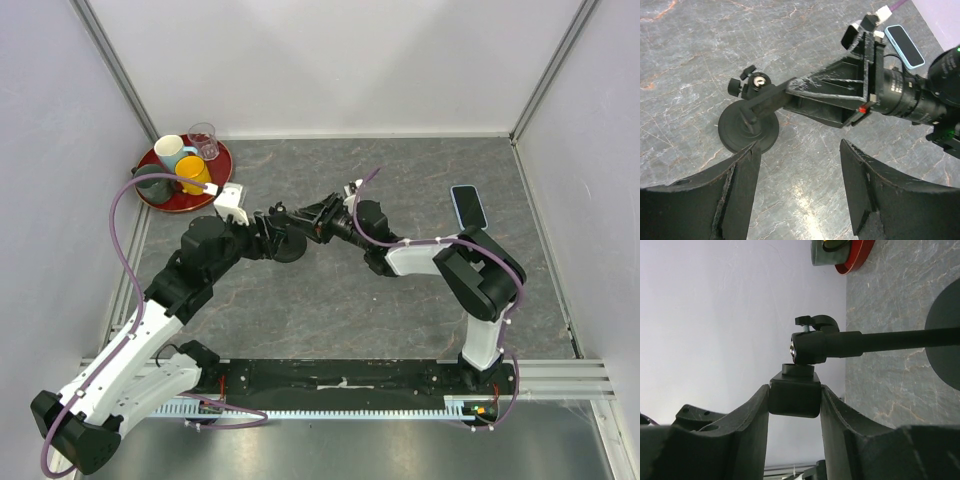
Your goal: Place the phone on the phone stand
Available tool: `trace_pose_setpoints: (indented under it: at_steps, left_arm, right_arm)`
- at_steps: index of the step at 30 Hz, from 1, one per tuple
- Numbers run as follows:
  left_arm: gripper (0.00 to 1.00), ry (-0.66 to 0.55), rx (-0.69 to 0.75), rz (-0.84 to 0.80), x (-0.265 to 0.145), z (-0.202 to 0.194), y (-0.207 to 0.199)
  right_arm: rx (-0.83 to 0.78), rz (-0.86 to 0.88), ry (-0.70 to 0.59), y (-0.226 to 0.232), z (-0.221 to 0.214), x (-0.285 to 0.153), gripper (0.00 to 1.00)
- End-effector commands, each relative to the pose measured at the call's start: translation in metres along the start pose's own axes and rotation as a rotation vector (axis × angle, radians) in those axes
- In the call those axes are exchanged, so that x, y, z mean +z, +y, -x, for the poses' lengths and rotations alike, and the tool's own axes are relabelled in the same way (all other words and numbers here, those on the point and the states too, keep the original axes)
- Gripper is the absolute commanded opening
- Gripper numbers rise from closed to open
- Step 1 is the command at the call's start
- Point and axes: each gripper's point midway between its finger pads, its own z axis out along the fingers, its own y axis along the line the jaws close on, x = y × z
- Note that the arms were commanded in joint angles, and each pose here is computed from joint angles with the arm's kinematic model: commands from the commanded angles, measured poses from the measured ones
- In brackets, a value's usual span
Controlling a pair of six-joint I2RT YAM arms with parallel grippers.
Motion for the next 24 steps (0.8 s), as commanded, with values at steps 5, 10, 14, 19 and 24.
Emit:
trace_pose_setpoints:
  at_steps: [5, 10, 14, 19, 24]
  left_arm:
    - [0.7, -0.056, 0.002, -0.056, -0.001, 0.015, -0.009]
    - [0.7, -0.052, -0.013, -0.072, 0.0, 0.015, -0.009]
    - [0.7, -0.06, -0.015, -0.067, -0.001, 0.018, -0.007]
    - [0.7, -0.066, -0.013, -0.059, -0.002, 0.019, -0.005]
    - [0.7, -0.052, -0.011, -0.055, 0.001, 0.016, -0.004]
  right_arm:
    - [0.045, -0.124, -0.024, -0.048, -0.002, 0.011, 0.0]
    - [0.046, -0.113, -0.02, -0.046, -0.001, 0.014, 0.0]
    - [0.075, -0.097, -0.033, -0.055, 0.0, 0.014, 0.0]
    - [0.081, -0.084, -0.039, -0.06, 0.001, 0.013, 0.0]
    - [0.005, -0.112, -0.041, -0.055, 0.001, 0.008, 0.31]
